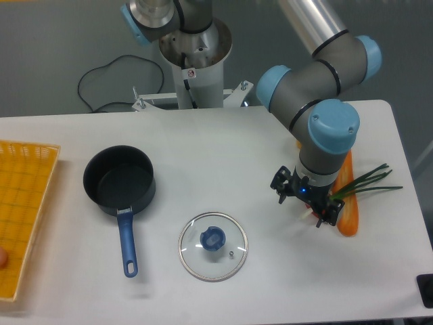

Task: Pick up the green onion

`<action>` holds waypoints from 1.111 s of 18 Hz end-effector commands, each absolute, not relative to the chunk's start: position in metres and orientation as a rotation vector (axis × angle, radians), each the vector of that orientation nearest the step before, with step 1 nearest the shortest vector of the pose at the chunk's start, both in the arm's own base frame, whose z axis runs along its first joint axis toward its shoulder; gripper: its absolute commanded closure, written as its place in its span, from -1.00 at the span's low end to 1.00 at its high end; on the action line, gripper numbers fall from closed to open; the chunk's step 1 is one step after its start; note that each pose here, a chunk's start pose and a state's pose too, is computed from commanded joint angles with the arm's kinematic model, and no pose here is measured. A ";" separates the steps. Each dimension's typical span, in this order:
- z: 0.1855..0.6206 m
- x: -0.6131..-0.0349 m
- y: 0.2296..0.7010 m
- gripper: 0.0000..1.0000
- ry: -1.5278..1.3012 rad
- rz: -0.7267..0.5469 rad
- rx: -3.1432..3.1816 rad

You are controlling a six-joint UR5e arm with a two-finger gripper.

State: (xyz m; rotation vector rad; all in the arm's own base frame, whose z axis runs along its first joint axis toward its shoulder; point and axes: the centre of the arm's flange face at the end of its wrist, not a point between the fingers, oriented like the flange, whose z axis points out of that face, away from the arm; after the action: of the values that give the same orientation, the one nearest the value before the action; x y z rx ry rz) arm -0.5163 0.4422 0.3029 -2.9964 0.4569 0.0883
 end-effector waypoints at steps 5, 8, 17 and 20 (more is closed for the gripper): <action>0.293 -0.532 0.429 -1.00 0.478 0.106 -2.994; 0.290 -0.546 0.415 -0.99 0.520 0.106 -2.991; 0.270 -0.550 0.408 -0.81 0.546 0.061 -3.002; 0.262 -0.546 0.408 -0.72 0.553 0.037 -3.006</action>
State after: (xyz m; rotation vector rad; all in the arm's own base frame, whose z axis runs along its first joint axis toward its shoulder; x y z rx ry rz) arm -0.5458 0.4084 0.2615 -3.0056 0.5527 0.0366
